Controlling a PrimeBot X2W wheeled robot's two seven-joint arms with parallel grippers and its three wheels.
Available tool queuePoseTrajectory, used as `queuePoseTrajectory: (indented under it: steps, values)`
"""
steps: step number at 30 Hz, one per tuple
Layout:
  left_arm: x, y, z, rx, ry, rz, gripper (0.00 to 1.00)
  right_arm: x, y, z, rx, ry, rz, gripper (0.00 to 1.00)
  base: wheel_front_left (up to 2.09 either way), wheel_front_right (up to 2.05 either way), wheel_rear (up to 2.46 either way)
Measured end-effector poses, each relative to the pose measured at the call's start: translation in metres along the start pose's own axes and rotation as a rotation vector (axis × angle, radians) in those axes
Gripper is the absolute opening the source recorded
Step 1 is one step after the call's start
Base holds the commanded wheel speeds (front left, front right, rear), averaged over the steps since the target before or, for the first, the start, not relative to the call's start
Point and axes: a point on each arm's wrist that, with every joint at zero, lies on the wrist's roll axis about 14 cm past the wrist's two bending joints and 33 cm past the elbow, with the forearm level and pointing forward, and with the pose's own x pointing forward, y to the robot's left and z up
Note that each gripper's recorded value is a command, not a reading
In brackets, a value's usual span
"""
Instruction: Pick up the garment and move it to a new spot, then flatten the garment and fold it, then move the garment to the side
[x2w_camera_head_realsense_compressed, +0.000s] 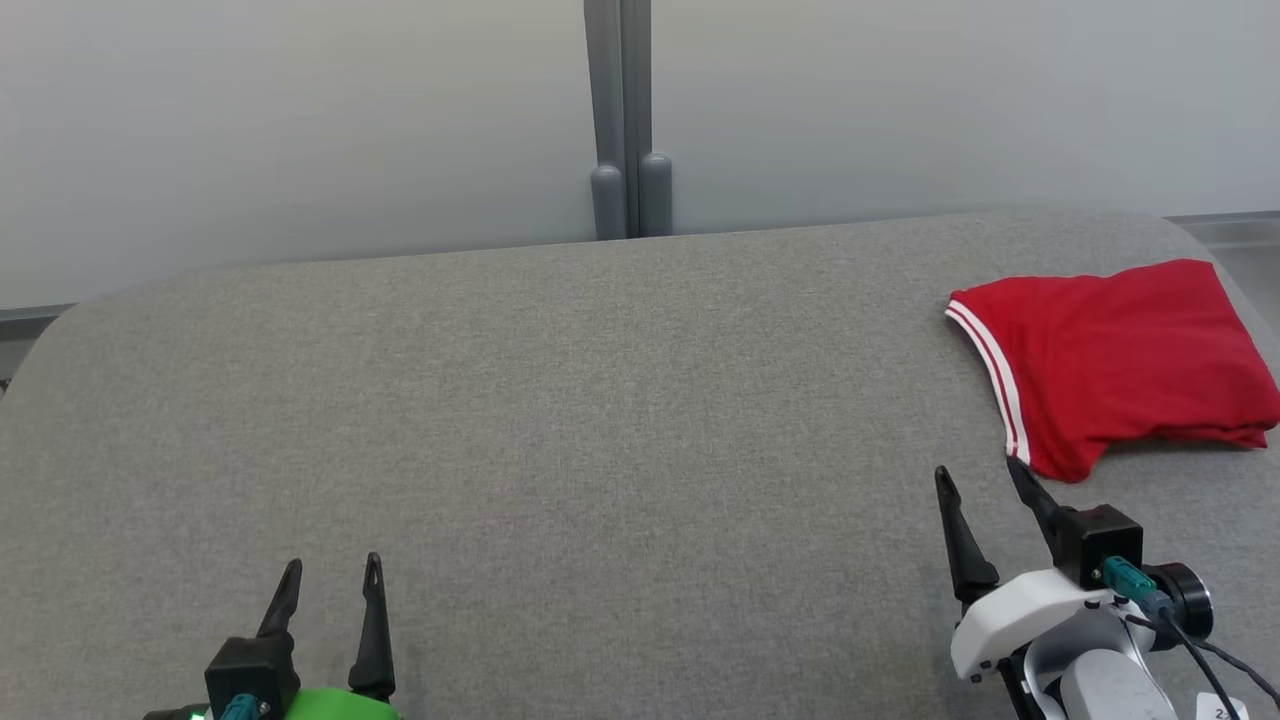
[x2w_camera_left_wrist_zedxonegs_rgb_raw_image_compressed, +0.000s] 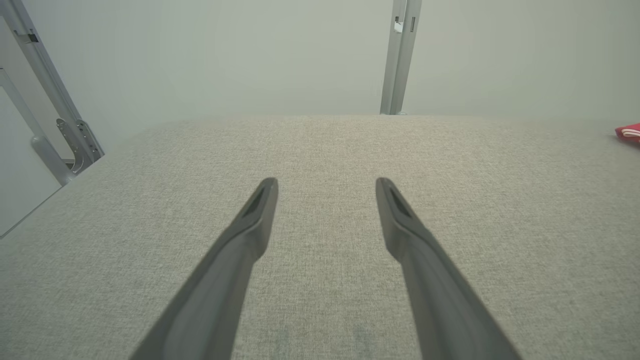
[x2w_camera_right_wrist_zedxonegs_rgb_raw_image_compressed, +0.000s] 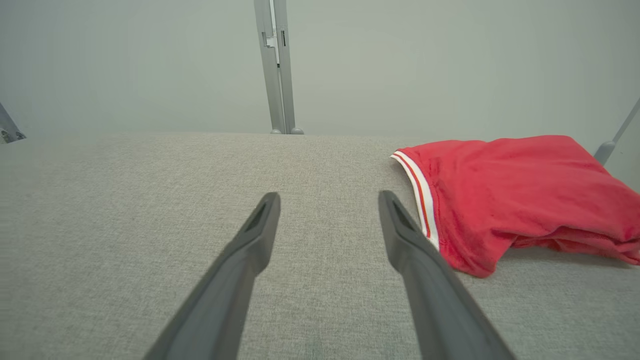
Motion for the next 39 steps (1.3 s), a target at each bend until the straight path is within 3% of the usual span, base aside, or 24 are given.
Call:
queuePoseTrajectory:
  steps: [19, 20, 27, 39]
  values:
    - [0.007, -0.011, 0.004, -0.016, -0.012, -0.038, 1.00, -0.007, -0.005, -0.008, -0.003, 0.025, -0.010, 1.00, 0.00, 0.00, 0.00]
    - [0.007, -0.011, 0.005, -0.020, -0.014, -0.040, 0.00, -0.007, -0.005, -0.008, 0.000, 0.026, -0.009, 0.00, 0.00, 0.00, 0.00]
    - [-0.003, -0.010, -0.021, -0.043, 0.070, -0.029, 0.00, -0.023, -0.002, -0.040, 0.034, 0.126, -0.019, 0.00, 0.00, 0.00, 0.00]
    - [-0.002, 0.002, -0.022, -0.270, 0.091, 0.044, 0.00, -0.021, -0.014, -0.037, 0.268, 0.125, -0.100, 0.00, 0.00, 0.00, 0.00]
